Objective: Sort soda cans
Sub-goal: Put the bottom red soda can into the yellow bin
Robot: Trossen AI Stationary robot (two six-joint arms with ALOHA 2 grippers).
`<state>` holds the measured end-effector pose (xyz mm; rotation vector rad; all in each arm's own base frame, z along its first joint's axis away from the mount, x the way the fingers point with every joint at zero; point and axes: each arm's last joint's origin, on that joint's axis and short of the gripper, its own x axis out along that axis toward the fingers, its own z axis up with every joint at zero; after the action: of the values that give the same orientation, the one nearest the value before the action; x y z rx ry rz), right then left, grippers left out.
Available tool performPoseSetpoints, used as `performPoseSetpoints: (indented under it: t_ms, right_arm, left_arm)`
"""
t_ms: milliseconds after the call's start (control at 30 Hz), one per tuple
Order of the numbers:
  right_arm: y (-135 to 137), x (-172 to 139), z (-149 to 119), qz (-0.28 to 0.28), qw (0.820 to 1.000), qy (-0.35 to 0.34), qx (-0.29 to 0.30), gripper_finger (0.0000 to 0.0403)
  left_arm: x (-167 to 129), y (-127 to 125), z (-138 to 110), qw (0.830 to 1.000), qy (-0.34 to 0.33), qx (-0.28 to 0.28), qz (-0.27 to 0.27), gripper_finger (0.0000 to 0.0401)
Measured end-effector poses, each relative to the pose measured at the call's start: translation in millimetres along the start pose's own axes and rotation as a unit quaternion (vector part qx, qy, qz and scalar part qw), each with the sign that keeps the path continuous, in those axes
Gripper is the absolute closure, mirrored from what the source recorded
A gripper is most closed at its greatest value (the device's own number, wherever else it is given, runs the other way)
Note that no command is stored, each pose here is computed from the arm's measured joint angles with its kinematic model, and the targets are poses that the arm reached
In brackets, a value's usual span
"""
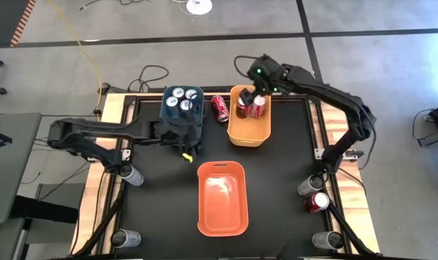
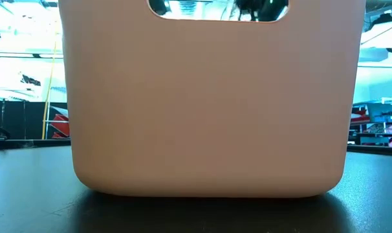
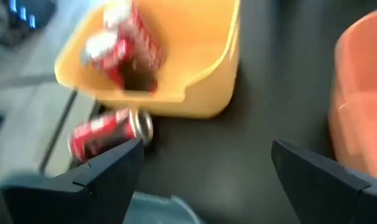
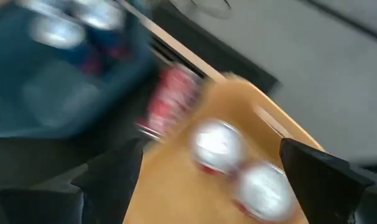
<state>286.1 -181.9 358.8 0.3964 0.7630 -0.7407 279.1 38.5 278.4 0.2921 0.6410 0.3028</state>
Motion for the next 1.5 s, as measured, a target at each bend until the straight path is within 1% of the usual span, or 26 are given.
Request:
performPoseSetpoints:
  t_ms: [67,133,200,300,400,500,567,700,767,833,933,1100,1200,1300,1500]
  right_arm:
    - [15.1,-6.5,2.1,0.026,0.999,-0.03,-0.01,0.0008]
    - [29.0,-5.0,1.9,0.043,0.998,-0.043,-0.016,0.0007]
    - [41.1,5.1,1.0,0.053,0.997,-0.044,-0.019,0.0008]
    - [54.7,31.6,0.0,0.057,0.997,-0.041,-0.023,0.0012]
    - [59.3,62.3,-1.5,0.053,0.998,-0.032,-0.015,0.0017]
    - [56.1,92.6,-3.1,0.046,0.999,-0.022,-0.006,0.0019]
    - [53.0,108.8,-3.0,0.054,0.998,-0.019,0.006,0.0019]
    - [49.0,136.5,-4.6,0.082,0.996,0.011,0.018,0.0019]
    - [48.7,147.9,-6.8,0.079,0.996,0.03,0.018,0.0019]
    - [49.0,153.0,-7.1,0.077,0.996,0.038,0.017,0.0019]
    - [54.9,152.1,-7.8,0.082,0.996,0.034,0.002,0.0019]
    - [62.3,134.8,-6.9,0.09,0.995,0.032,-0.023,0.0019]
    - [65.0,114.5,-6.2,0.093,0.994,0.037,-0.033,0.0019]
    - [73.6,92.0,-8.9,0.091,0.994,0.042,-0.049,0.0019]
    - [97.8,40.8,-18.3,0.047,0.994,0.016,-0.096,0.0019]
  left_arm:
    - [14.2,-0.2,-7.9,0.999,0.038,-0.018,0.019,0.0051]
    - [26.4,-0.6,-15.1,0.996,0.069,-0.028,0.042,0.0051]
    - [32.5,-2.0,-21.8,0.993,0.098,-0.035,0.048,0.0051]
    - [33.0,-3.5,-24.6,0.991,0.112,-0.052,0.05,0.0051]
    - [21.9,-4.1,-23.3,0.989,0.117,-0.056,0.077,0.0055]
    - [2.1,-5.5,-21.8,0.985,0.125,-0.039,0.114,0.006]
    - [-12.3,-4.6,-20.3,0.983,0.122,-0.031,0.13,0.0062]
    - [-35.0,-0.9,-14.1,0.986,0.087,-0.043,0.135,0.0062]
    - [-41.2,0.5,-12.6,0.987,0.077,-0.044,0.134,0.0063]
    - [-43.7,1.3,-12.9,0.987,0.078,-0.042,0.134,0.0063]
    - [-43.6,1.8,-14.3,0.987,0.084,-0.037,0.134,0.0063]
    - [-43.4,1.9,-15.5,0.986,0.09,-0.036,0.134,0.0063]
    - [-44.4,1.9,-16.9,0.986,0.095,-0.043,0.134,0.0063]
    - [-44.9,1.8,-18.3,0.985,0.1,-0.05,0.134,0.0063]
    - [-44.8,1.7,-18.4,0.984,0.099,-0.059,0.135,0.0063]
